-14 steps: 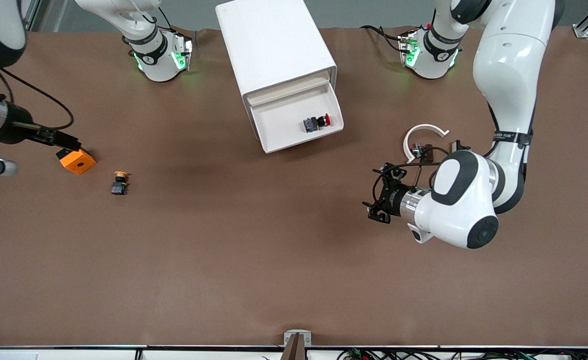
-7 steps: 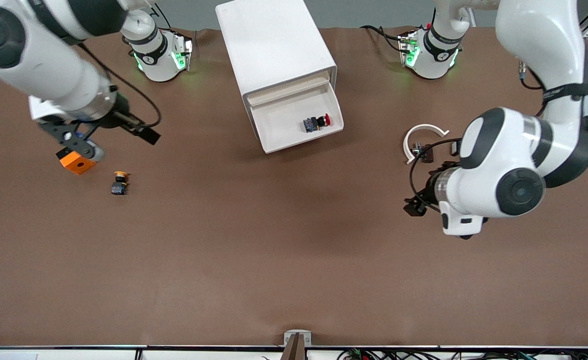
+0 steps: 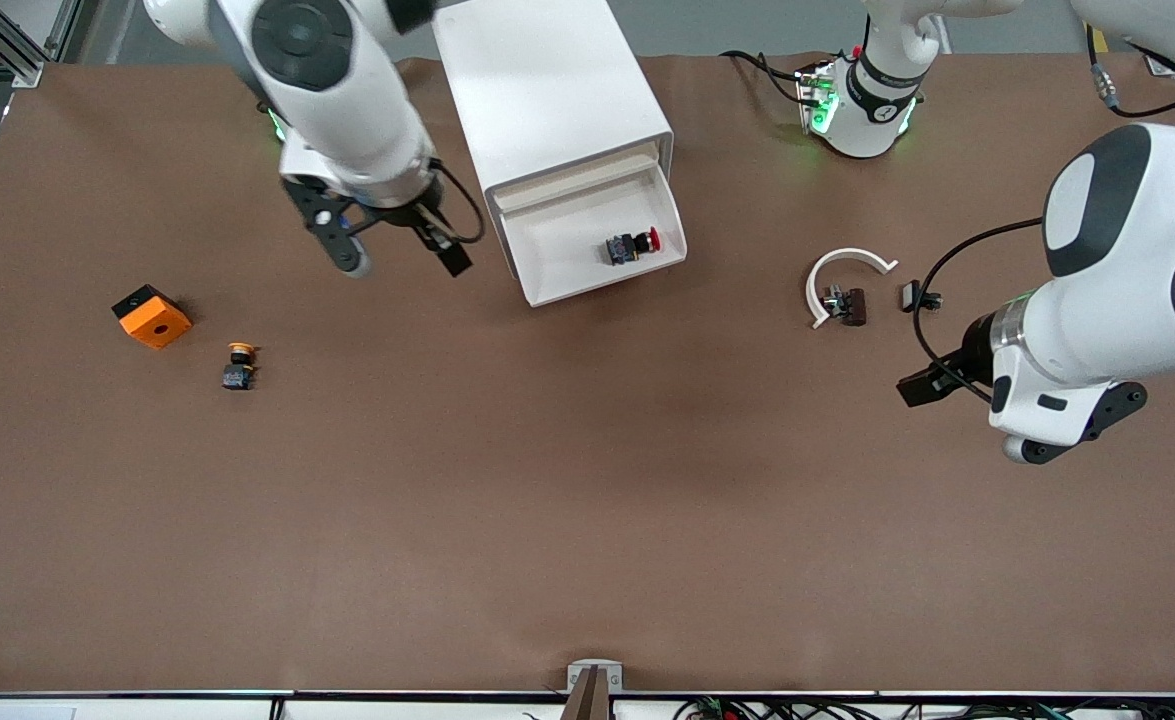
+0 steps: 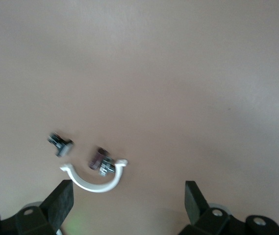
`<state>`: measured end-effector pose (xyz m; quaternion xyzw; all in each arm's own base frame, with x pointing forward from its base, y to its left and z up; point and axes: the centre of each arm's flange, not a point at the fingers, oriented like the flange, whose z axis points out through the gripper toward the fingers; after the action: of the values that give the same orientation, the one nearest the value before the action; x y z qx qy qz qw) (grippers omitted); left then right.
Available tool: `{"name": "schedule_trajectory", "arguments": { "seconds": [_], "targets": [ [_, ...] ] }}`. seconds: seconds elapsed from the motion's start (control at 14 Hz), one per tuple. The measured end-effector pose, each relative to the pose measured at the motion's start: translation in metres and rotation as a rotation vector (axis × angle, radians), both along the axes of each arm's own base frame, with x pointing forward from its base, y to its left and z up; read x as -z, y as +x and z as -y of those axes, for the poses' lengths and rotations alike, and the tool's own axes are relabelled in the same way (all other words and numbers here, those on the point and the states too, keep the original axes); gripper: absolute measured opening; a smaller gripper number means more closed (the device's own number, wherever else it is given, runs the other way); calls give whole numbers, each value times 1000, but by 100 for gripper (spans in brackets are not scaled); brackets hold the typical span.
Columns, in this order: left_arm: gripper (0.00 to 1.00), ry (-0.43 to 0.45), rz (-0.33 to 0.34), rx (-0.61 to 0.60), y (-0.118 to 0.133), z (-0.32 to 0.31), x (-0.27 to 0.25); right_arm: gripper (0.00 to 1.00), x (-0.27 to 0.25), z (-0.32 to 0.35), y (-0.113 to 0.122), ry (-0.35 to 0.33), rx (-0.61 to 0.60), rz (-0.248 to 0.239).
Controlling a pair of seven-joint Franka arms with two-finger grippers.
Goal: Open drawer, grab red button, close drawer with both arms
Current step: 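Lower the right gripper into the open drawer over the red button, then grasp the red button with the right gripper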
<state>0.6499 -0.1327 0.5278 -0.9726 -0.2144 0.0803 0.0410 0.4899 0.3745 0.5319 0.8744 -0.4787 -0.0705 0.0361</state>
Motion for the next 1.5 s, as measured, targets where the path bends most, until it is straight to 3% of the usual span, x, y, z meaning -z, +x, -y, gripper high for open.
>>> {"name": "schedule_trajectory", "arguments": {
  "seconds": [0.43, 0.93, 1.5],
  "targets": [
    [100, -27, 60, 173, -8, -66, -48, 100, 72, -107, -5, -16, 152, 13],
    [100, -33, 102, 259, -34, -79, -87, 100, 119, -154, -35, -12, 120, -68],
    [100, 4, 181, 331, -99, -76, -97, 100, 171, -199, -74, -39, 107, -88]
  ]
}}
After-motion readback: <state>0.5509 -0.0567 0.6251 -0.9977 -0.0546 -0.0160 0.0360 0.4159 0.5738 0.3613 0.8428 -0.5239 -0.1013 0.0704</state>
